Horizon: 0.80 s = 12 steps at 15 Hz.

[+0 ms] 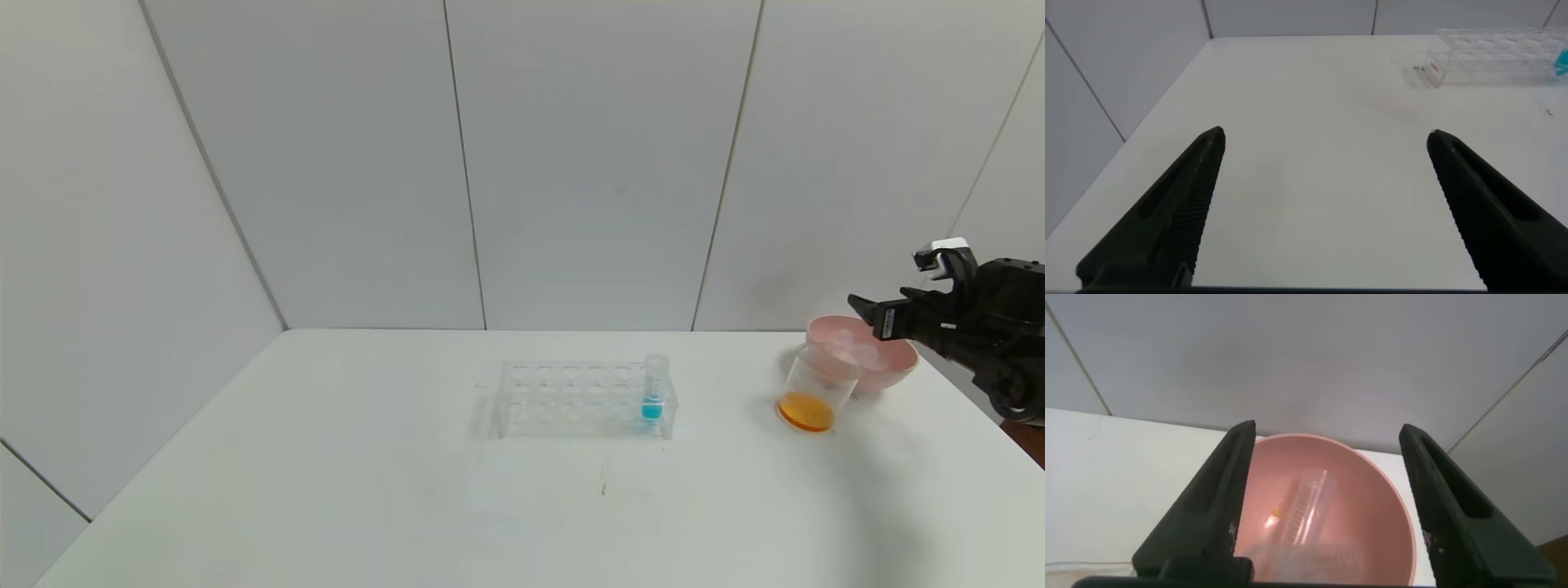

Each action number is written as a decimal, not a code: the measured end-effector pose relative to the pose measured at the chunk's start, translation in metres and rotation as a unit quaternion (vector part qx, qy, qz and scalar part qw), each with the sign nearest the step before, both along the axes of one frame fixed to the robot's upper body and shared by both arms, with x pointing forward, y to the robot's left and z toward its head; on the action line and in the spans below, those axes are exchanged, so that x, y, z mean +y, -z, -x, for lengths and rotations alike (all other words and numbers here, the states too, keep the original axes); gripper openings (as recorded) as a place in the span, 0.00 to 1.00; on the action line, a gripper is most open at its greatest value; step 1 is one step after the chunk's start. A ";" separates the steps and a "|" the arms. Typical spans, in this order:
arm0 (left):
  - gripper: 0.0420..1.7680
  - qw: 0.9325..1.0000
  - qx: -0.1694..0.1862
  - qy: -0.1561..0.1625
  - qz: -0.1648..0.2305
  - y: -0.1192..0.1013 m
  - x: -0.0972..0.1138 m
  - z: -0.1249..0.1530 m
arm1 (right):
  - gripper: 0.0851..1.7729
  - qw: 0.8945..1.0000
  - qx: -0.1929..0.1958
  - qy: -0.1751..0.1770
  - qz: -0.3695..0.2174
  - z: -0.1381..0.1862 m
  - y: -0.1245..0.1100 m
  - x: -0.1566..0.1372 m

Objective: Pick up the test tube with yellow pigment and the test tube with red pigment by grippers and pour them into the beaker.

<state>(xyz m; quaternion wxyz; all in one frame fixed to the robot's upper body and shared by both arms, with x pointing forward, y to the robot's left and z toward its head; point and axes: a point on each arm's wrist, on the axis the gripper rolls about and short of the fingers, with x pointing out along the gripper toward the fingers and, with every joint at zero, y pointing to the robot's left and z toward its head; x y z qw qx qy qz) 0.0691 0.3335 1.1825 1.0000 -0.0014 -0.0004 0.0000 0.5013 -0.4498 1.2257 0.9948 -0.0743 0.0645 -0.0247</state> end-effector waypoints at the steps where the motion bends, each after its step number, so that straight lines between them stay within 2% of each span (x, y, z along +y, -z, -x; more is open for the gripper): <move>1: 1.00 1.000 0.000 0.000 0.000 0.000 0.000 0.000 | 0.74 1.000 -0.008 0.001 0.002 0.001 -0.007 0.000; 8: 1.00 1.000 0.000 0.000 0.000 0.000 0.000 0.000 | 0.87 0.994 -0.102 0.012 0.027 0.034 -0.085 -0.001; 12: 1.00 1.000 0.000 0.000 0.000 0.000 0.000 0.000 | 0.91 0.983 -0.177 0.037 0.019 0.089 -0.152 0.011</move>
